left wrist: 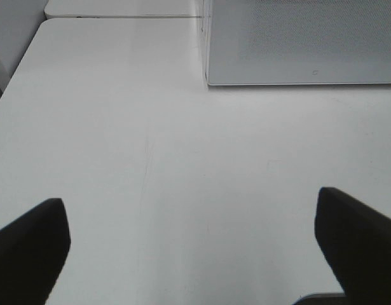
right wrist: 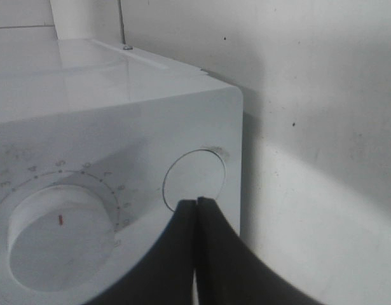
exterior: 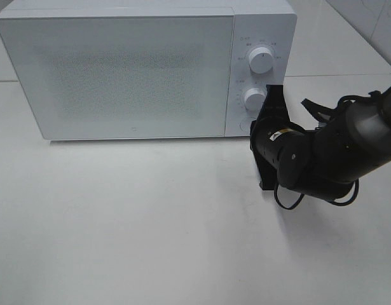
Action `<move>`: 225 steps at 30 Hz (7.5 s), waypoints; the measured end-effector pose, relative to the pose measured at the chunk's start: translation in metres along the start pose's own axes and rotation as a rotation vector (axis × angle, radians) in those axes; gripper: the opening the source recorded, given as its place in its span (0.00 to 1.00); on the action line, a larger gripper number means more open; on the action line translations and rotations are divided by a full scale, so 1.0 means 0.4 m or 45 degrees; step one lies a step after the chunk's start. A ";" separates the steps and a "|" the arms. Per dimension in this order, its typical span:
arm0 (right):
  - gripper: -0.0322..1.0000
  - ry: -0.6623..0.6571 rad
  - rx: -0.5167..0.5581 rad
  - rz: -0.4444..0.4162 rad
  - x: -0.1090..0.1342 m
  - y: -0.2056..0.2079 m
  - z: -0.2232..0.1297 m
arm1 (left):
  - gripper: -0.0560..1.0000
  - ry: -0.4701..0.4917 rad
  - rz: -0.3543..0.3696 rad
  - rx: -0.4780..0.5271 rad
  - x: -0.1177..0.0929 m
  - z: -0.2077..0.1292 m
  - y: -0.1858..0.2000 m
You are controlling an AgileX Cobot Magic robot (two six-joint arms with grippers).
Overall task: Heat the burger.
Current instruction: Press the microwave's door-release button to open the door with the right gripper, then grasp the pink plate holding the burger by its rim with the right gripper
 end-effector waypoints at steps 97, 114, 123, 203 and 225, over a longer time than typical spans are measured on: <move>0.04 0.043 -0.032 0.032 0.007 -0.075 -0.021 | 0.99 0.000 0.000 0.000 0.000 0.000 0.000; 0.04 0.229 0.070 -0.086 -0.011 0.049 -0.019 | 0.99 0.000 0.000 0.000 0.000 0.000 0.000; 0.04 0.467 0.222 -0.173 -0.010 0.139 -0.031 | 0.99 0.000 0.000 0.000 0.000 0.000 0.000; 0.92 3.981 1.462 0.139 0.125 0.366 -0.067 | 0.99 0.000 0.000 0.000 0.000 0.000 0.000; 0.90 4.166 1.243 0.412 0.135 0.222 -0.267 | 0.99 0.000 0.000 0.000 0.000 0.000 0.000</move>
Point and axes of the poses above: a point on each arm's last joint axis where the gripper is mounted, y pointing back along that axis away from the gripper, x along the wrist's bending axis when the last joint is at zero, z = x × y, the point moved 8 cm from there along -y, pointing out along that axis toward the gripper, and after that the axes turned 11 degrees about -y, right-handed, at the moved point
